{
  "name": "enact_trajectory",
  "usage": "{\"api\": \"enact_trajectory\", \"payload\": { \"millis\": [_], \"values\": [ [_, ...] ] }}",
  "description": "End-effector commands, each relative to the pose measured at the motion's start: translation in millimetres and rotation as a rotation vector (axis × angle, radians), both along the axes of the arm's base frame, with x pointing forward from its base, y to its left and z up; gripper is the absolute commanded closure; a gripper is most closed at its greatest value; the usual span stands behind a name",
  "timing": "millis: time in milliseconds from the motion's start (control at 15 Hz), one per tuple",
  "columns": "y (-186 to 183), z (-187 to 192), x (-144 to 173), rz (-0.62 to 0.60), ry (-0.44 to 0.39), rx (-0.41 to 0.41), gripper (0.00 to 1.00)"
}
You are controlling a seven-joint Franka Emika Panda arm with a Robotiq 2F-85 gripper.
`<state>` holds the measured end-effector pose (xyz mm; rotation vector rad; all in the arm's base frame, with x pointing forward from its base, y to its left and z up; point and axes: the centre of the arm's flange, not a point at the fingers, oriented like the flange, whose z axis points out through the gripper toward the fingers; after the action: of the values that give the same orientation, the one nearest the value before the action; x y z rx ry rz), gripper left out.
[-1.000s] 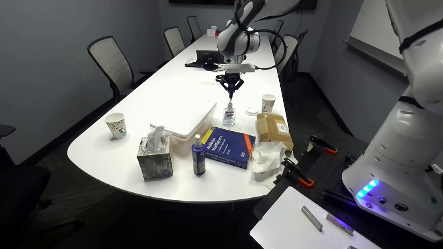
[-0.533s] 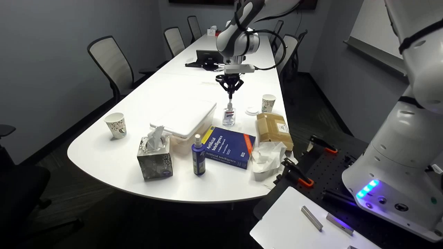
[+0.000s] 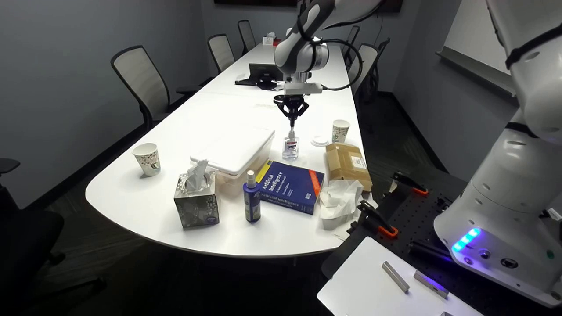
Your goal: Press on the soap dispenser
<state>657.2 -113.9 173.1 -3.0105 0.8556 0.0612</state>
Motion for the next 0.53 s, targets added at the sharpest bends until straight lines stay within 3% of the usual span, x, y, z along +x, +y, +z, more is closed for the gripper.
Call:
{"api": "enact_trajectory", "payload": {
  "millis": [0,467],
  "values": [
    [8.2,-22.5,1.6,-0.028,0.024,0.016,1.0],
    [7.0,31.3,4.6,-0.032,-0.011,0.008,1.0]
  ]
}}
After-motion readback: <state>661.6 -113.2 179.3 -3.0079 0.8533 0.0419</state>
